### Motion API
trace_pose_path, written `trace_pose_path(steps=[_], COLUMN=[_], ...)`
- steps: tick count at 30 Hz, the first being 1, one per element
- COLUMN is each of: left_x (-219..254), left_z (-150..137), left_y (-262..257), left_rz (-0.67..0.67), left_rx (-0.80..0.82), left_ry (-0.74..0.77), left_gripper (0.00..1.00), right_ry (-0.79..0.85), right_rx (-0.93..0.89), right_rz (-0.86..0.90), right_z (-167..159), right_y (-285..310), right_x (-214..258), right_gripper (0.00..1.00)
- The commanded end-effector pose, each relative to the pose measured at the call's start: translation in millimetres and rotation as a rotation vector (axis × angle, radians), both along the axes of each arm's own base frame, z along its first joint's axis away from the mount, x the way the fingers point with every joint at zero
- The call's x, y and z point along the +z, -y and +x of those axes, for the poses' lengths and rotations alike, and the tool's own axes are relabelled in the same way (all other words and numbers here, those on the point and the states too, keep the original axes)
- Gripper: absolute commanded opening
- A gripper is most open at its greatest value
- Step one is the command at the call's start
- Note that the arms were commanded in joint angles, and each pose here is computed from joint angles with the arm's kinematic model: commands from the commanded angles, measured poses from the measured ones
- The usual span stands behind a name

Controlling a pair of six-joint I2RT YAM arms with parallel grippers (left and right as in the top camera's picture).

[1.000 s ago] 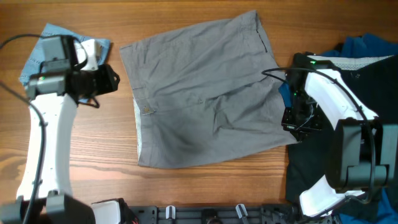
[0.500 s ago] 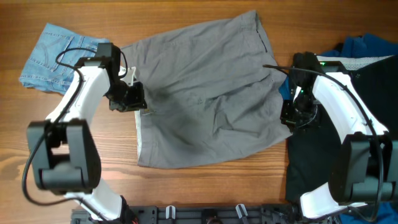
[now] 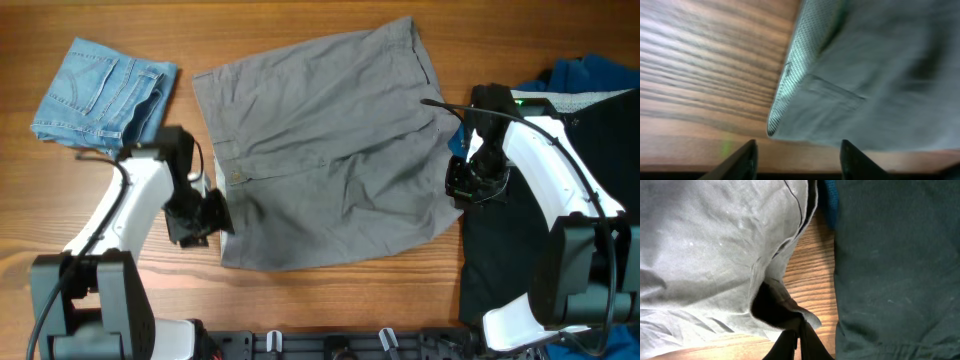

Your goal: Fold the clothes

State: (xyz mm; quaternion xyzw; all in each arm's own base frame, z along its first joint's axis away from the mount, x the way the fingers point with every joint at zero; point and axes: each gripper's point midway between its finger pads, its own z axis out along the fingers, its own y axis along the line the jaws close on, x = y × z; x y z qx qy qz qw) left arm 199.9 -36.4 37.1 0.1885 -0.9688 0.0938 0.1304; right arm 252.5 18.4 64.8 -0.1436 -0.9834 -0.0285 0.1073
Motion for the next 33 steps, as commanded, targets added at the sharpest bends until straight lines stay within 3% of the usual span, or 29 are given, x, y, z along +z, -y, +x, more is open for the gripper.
trace_pose_path(steps=[1, 5, 7, 11, 13, 15, 19, 23, 29, 33], left_x=[-17, -26, -31, -37, -36, -34, -28, 14, 77, 102], left_z=[-17, -20, -24, -28, -32, -40, -40, -8, 19, 11], left_y=[7, 8, 9, 22, 24, 24, 22, -2, -54, -71], left_rz=[-0.030, -0.032, -0.034, -0.115, -0.127, -0.127, -0.131, -0.132, 0.007, 0.075], left_rx=[0.065, 0.085, 0.090, 0.107, 0.111, 0.102, 0.106, 0.150, 0.254, 0.299], left_ry=[-0.025, -0.020, -0.022, -0.018, -0.035, -0.065, -0.082, 0.003, 0.212, 0.296], left_gripper=[0.67, 0.72, 0.59, 0.22, 0.19, 0.04, 0.04, 0.04, 0.04, 0.04], right_ry=[0.029, 0.033, 0.034, 0.055, 0.056, 0.055, 0.069, 0.090, 0.252, 0.393], right_rx=[0.010, 0.010, 0.009, 0.006, 0.006, 0.003, -0.002, -0.018, -0.053, -0.096], right_rz=[-0.012, -0.012, -0.020, -0.020, -0.020, -0.020, -0.021, -0.046, -0.052, -0.046], right_z=[4, 5, 6, 10, 11, 11, 14, 16, 30, 37], right_y=[3, 3, 4, 4, 4, 5, 6, 15, 24, 26], right_x=[6, 6, 6, 5, 5, 5, 5, 12, 72, 113], right_gripper=[0.07, 0.07, 0.07, 0.07, 0.07, 0.07, 0.06, 0.06, 0.06, 0.04])
